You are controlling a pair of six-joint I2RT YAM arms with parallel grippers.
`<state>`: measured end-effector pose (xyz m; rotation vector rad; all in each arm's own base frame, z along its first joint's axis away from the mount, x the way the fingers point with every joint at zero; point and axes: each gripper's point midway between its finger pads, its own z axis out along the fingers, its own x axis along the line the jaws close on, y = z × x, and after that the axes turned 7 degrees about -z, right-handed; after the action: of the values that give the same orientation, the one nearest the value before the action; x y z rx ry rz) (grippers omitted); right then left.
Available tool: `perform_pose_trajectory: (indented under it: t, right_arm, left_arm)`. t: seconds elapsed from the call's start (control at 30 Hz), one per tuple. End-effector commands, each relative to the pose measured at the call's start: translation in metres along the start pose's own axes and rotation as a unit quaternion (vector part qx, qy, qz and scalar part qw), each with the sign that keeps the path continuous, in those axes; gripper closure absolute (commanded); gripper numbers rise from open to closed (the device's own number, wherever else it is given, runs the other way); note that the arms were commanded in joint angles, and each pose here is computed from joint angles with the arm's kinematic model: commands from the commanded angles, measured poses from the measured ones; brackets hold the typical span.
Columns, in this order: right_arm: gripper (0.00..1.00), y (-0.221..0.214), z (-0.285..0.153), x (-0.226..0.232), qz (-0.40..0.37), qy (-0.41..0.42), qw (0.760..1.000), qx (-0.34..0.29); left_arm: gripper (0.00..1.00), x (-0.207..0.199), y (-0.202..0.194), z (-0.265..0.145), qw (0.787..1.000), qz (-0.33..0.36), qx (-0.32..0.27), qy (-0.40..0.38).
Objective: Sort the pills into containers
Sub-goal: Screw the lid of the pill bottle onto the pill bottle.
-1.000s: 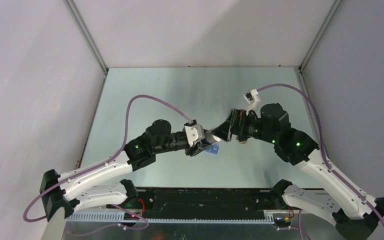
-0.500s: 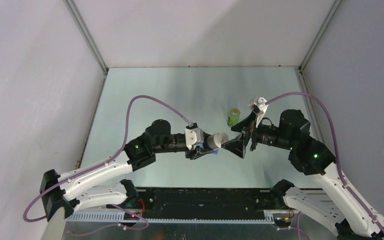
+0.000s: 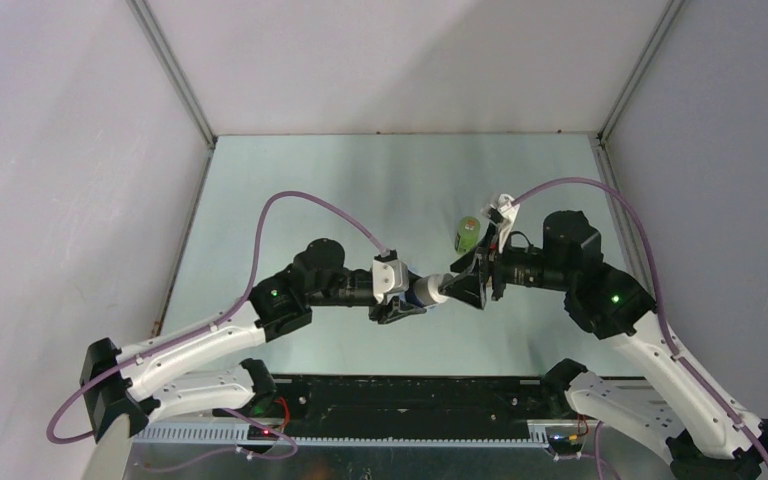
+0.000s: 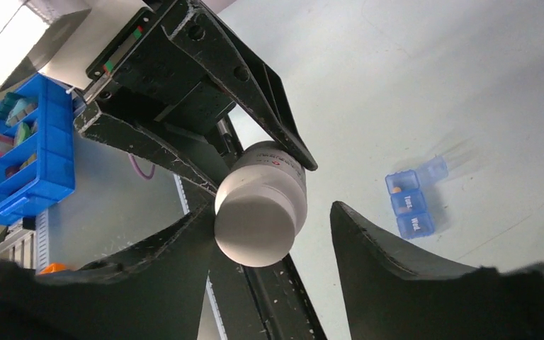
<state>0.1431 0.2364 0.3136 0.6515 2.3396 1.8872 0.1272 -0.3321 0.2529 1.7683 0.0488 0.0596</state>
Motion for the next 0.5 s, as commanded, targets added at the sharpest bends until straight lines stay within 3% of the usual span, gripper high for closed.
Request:
perform_pose_trajectory:
  t: [0.0,0.13,0.23,0.3,0.37,0.43,0.47]
  right_arm:
    - [0.39,0.006,0.008,-0.008,0.038,-0.017,0.999,-0.007]
    - [0.62,0.012,0.013,-0.028,0.121,-0.08,0.989,-0.028]
    - [0.76,0.02,0.012,-0.051,0.239,-0.161,0.955,-0.07]
    - [0.79,0.025,0.013,-0.054,0.296,-0.176,0.934,-0.098]
    - [0.74,0.029,0.015,-0.056,0.338,-0.181,0.915,-0.123]
    - [0.47,0.032,0.016,-0.056,0.362,-0.178,0.904,-0.142]
    - [0.24,0.035,0.016,-0.054,0.358,-0.169,0.906,-0.151]
  left_arm:
    - [0.99,0.003,0.042,-0.003,0.998,0.031,-0.057,0.008]
    - [1.0,0.01,0.045,-0.005,0.997,0.03,-0.069,0.031]
    - [1.0,0.011,0.044,-0.006,0.996,0.03,-0.069,0.037]
    - [1.0,0.012,0.043,-0.007,0.996,0.033,-0.068,0.042]
    - [1.0,0.014,0.042,-0.008,0.996,0.034,-0.067,0.048]
    - [1.0,0.016,0.041,-0.008,0.996,0.033,-0.064,0.053]
    - [1.0,0.017,0.04,-0.008,0.996,0.031,-0.061,0.055]
